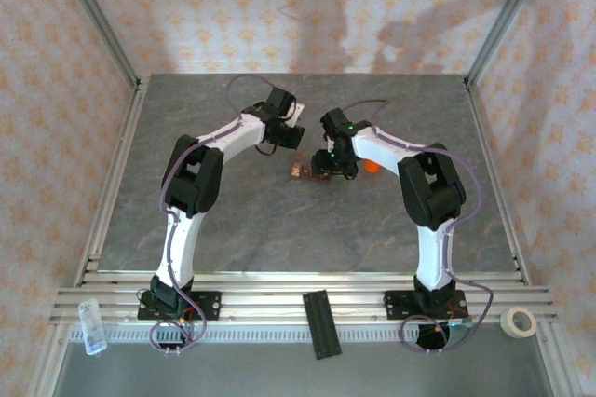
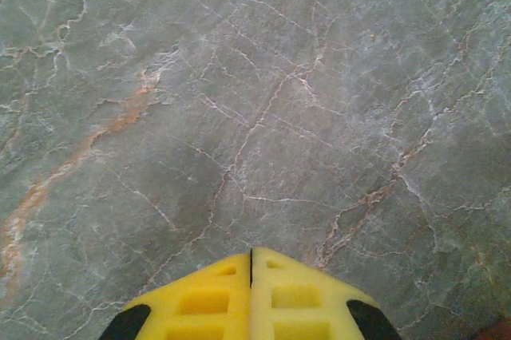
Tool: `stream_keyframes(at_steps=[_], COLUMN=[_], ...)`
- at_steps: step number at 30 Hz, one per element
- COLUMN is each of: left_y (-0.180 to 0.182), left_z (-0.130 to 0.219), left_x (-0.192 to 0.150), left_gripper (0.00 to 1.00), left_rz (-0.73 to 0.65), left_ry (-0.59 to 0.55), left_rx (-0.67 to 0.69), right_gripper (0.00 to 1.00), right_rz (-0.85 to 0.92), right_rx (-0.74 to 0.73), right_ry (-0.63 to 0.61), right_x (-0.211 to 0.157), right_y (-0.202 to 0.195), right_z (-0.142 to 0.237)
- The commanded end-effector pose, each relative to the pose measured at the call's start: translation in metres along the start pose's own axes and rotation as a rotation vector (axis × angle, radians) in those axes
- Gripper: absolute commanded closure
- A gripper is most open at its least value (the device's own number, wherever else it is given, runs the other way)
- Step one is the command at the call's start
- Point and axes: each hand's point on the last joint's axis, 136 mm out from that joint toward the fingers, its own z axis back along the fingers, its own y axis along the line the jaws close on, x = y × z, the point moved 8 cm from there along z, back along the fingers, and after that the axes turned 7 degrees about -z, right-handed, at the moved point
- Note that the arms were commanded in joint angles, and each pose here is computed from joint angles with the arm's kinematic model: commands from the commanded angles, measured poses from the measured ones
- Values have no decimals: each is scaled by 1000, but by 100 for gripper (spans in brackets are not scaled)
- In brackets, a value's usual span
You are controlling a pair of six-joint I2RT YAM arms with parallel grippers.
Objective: Sort the pills into containers
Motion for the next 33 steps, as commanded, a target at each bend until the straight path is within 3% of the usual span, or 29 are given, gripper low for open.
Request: stream_keyframes(at_steps=[1, 16, 33], left_y=[0, -6, -20], left_z=[-3, -8, 17], left_x=[0, -11, -11], left_gripper=[100, 100, 100], left_rz=[21, 12, 29], left_ry=[34, 134, 128], left_rx=[-22, -61, -128], right_gripper=[33, 33, 34], right_rz=[-16, -23, -26], right_rx=[-55, -54, -61], right_ry=[31, 32, 33], right_x=[-8, -8, -10], right_y=[-9, -9, -11], right_z=[-19, -20, -23])
